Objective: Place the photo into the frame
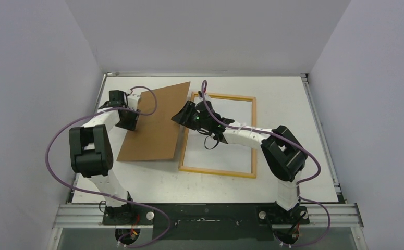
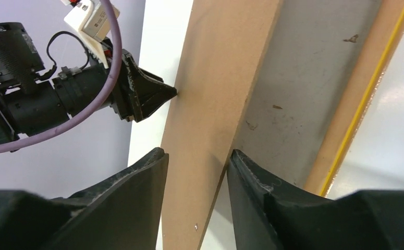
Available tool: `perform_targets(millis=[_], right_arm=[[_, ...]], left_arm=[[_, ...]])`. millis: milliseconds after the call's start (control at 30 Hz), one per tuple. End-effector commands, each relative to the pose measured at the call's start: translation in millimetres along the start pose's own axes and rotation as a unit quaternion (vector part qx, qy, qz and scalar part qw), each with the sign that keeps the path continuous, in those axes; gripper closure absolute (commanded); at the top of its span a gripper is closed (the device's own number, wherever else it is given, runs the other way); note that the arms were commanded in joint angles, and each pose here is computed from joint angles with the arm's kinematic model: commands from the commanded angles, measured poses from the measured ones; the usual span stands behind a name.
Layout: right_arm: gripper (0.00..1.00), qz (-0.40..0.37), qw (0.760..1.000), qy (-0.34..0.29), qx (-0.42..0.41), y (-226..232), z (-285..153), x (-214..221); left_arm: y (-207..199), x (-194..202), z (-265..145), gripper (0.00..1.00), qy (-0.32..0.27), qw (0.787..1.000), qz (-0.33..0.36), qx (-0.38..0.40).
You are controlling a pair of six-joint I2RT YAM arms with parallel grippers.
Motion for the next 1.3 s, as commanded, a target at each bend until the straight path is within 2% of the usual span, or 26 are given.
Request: perform_targets(millis=[0,67,133,267,333,367,400,533,600,633,733,800,900,1067,1267], right_arm=[[0.54,-0.010,0.996,-0.004,-0.089,51.3,-3.0,-4.3],[0.57,0.000,0.996,0.005,-0.087,47.1,4.4,1.1],[0.66,0.010,0.996,0.009,-0.085,42.8,10.4,5.5],[0.93,0.025,0.996,0.010,-0.083,40.7,20.1,8.0],[0.95,0.021,0.997,0.001,-0.073,42.0,19.5,1.7],[0.95,0.018,0.997,-0.006,-0.068,43.3,17.9,-3.1],[0.95,0.013,0.998,-0.013,-0.064,46.2,14.5,-9.8],[0.95,-0.005,0.997,-0.055,-0.051,66.9,-2.8,-45.7],[0.95,-0.010,0.997,-0.070,-0.037,78.8,-13.4,-60.4],[0.95,-0.011,0.996,-0.086,-0.031,88.2,-20.7,-72.2],[0.95,-0.003,0.993,-0.117,-0.024,104.1,-38.6,-91.0],[0.95,0.009,0.990,-0.138,-0.016,109.8,-50.9,-99.3],[0.95,0.027,0.985,-0.170,-0.024,119.6,-68.5,-114.3],[0.95,0.060,0.973,-0.215,-0.052,131.8,-87.8,-141.1],[0.95,0.114,0.962,-0.237,-0.072,128.7,-100.2,-151.5]], left_arm=[[-20.6,13.1,2.9,0.59,0.031,0.997,-0.022,0.074],[-20.9,14.6,3.4,0.59,0.031,0.996,-0.022,0.076],[-21.5,15.5,3.0,0.59,0.031,0.996,-0.023,0.080],[-21.5,13.8,-1.2,0.59,0.028,0.995,-0.024,0.088],[-20.0,8.5,-8.6,0.58,0.022,0.995,-0.027,0.094],[-17.5,0.0,-15.6,0.55,0.011,0.995,-0.028,0.095],[-14.3,-9.3,-25.6,0.47,0.000,0.995,-0.032,0.100],[1.3,-65.3,-95.2,0.16,-0.081,0.989,-0.033,0.116],[2.6,-92.3,-144.0,0.09,-0.137,0.983,-0.004,0.125],[0.7,-102.0,-167.9,0.00,-0.165,0.978,0.018,0.129],[-14.9,-114.9,-235.0,0.04,-0.255,0.951,0.098,0.148],[-26.9,-105.4,-267.3,0.04,-0.295,0.930,0.154,0.156],[-44.6,-68.8,-299.4,0.04,-0.333,0.901,0.221,0.167],[-58.6,-2.6,-308.2,0.04,-0.360,0.884,0.258,0.150],[-73.7,51.2,-293.9,0.04,-0.346,0.873,0.303,0.161]])
Point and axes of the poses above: each gripper's point midway between its finger pads, its own z axis out along the fingers, its own y axis along the line the jaws close on, x = y × z, the point moved 8 cm from there along -z, back along the fingers, and after that the axes turned 10 degrees about -z, right-handed, at the moved point
